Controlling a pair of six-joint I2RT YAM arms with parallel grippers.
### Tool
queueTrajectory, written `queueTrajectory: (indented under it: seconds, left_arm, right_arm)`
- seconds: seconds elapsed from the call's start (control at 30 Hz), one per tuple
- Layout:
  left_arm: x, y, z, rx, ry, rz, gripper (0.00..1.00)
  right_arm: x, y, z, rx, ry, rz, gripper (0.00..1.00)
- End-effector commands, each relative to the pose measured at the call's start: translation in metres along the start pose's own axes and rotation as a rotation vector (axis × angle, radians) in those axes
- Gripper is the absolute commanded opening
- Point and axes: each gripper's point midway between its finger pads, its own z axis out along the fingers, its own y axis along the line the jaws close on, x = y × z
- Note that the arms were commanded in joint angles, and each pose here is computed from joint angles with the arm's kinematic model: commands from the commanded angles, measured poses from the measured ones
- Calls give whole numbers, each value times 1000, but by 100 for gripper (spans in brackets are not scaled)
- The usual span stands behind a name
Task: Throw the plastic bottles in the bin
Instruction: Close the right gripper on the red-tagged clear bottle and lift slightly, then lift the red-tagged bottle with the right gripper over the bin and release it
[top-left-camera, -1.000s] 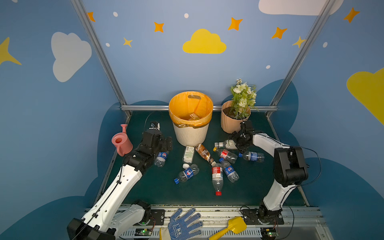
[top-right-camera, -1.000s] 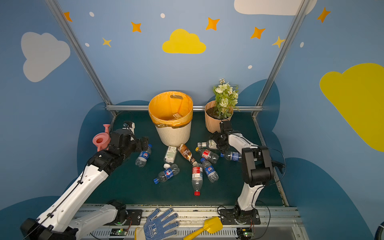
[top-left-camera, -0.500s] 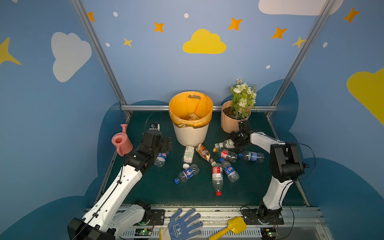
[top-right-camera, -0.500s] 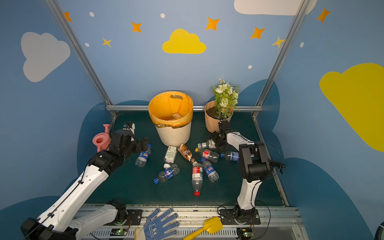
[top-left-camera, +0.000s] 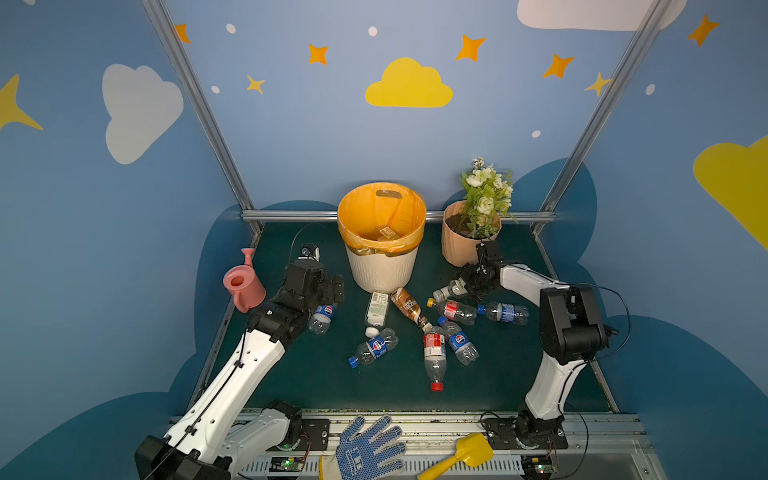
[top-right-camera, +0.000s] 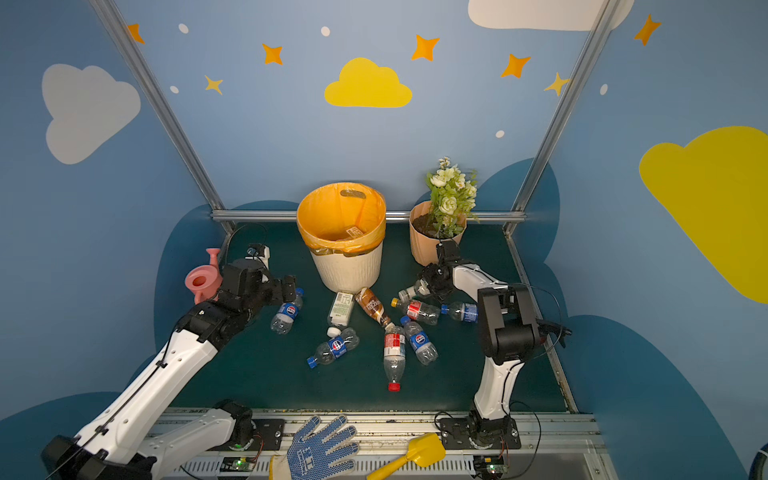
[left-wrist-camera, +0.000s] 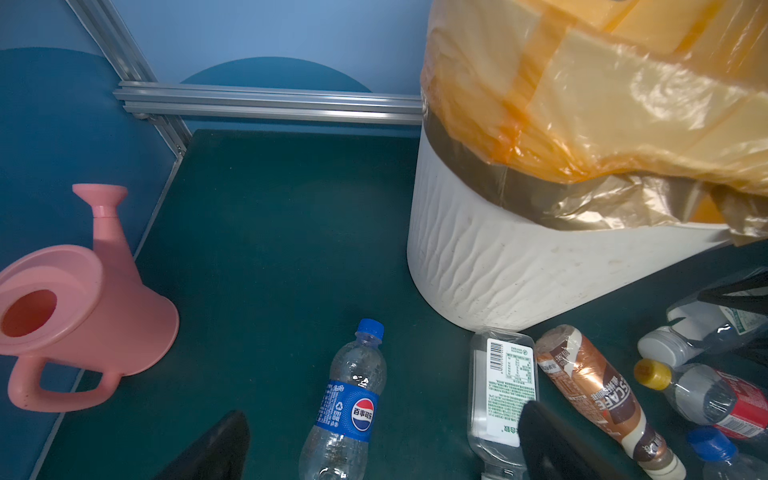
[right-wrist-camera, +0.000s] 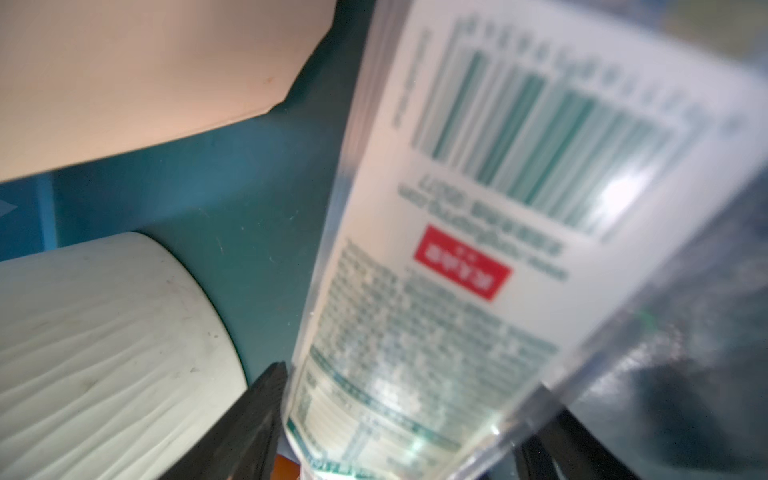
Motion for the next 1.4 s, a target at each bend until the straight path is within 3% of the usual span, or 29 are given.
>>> queueTrajectory:
  seconds: [0.0,0.2,0.43,0.87,1.37]
  left_arm:
    - [3,6,-2,-20,-1,12,100]
    - [3,7,-4,-23,-6,9,100]
    - [1,7,-5,-23,-11,6,100]
    - [2,7,-6,-20,-8,6,100]
    - [1,8,-4,-27,-18,-13,100]
  right_arm:
    - [4,0,0,-9,-1,-8,72]
    - [4,2,-5,-30,-12,-8,68]
    - [3,3,-9,-49,-26,-4,54]
    - [-2,9,-31,-115,-99,14,53]
    - [-11,24,-101,-248,-276,-50,52]
